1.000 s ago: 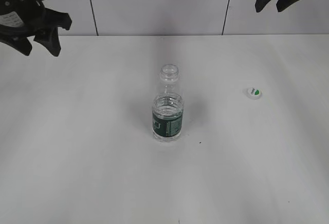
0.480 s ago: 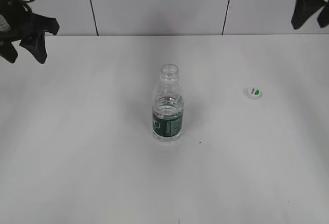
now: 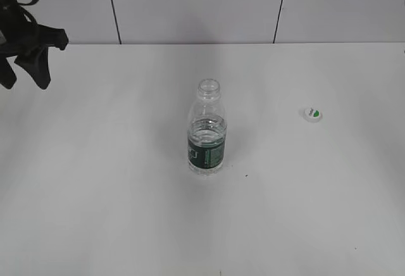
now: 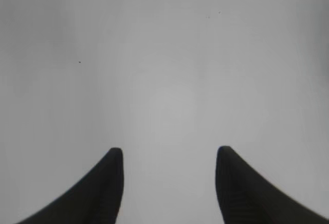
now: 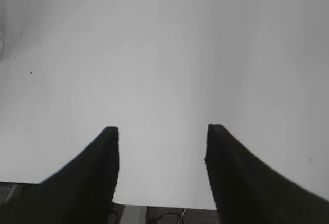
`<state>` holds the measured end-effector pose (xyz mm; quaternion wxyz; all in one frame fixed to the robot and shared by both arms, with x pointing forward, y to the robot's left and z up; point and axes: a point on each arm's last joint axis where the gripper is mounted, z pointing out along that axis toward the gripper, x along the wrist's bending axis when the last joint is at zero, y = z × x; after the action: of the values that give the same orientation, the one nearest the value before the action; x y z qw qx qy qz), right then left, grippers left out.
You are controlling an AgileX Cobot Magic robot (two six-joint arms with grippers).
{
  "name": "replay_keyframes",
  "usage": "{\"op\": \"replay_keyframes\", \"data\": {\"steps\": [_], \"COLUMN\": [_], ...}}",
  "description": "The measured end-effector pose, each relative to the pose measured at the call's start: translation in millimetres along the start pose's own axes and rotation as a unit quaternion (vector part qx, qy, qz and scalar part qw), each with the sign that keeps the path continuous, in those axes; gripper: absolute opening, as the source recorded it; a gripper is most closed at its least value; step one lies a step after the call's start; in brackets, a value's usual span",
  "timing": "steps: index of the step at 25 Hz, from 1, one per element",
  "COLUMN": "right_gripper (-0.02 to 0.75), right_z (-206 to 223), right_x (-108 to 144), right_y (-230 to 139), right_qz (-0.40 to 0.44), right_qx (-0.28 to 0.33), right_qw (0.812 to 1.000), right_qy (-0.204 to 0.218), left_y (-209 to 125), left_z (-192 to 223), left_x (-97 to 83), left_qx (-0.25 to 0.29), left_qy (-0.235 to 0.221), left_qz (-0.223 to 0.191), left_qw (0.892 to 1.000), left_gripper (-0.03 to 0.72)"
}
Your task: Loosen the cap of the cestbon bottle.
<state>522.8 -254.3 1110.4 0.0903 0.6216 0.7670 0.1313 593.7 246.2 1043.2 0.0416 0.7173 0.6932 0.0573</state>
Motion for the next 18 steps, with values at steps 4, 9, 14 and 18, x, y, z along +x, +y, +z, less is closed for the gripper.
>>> {"op": "replay_keyframes", "data": {"steps": [4, 9, 14, 18], "right_gripper": [0.416, 0.416, 0.416, 0.416], "right_z": [-11.8, -29.8, -47.0, -68.5], "right_x": [3.0, 6.8, 10.7, 14.3], "right_y": [-31.9, -76.9, -123.6, -164.6], "right_qz": [0.001, 0.0, -0.001, -0.005], "right_qx": [-0.005, -0.027, -0.068, -0.134], "right_qw": [1.0, 1.0, 0.998, 0.991], "right_qy": [0.003, 0.002, 0.001, -0.003], "left_y": [-11.6, -54.1, -111.4, -158.8], "left_z": [-19.7, -33.9, -49.0, -64.6], "left_x": [1.6, 13.9, 23.3, 30.2], "left_qx": [-0.022, -0.025, -0.037, -0.073], "left_qy": [-0.005, 0.031, 0.036, 0.032], "left_qz": [-0.001, 0.012, 0.014, 0.011], "left_qw": [1.0, 0.999, 0.999, 0.997], "left_gripper": [0.333, 0.324, 0.317, 0.309]}}
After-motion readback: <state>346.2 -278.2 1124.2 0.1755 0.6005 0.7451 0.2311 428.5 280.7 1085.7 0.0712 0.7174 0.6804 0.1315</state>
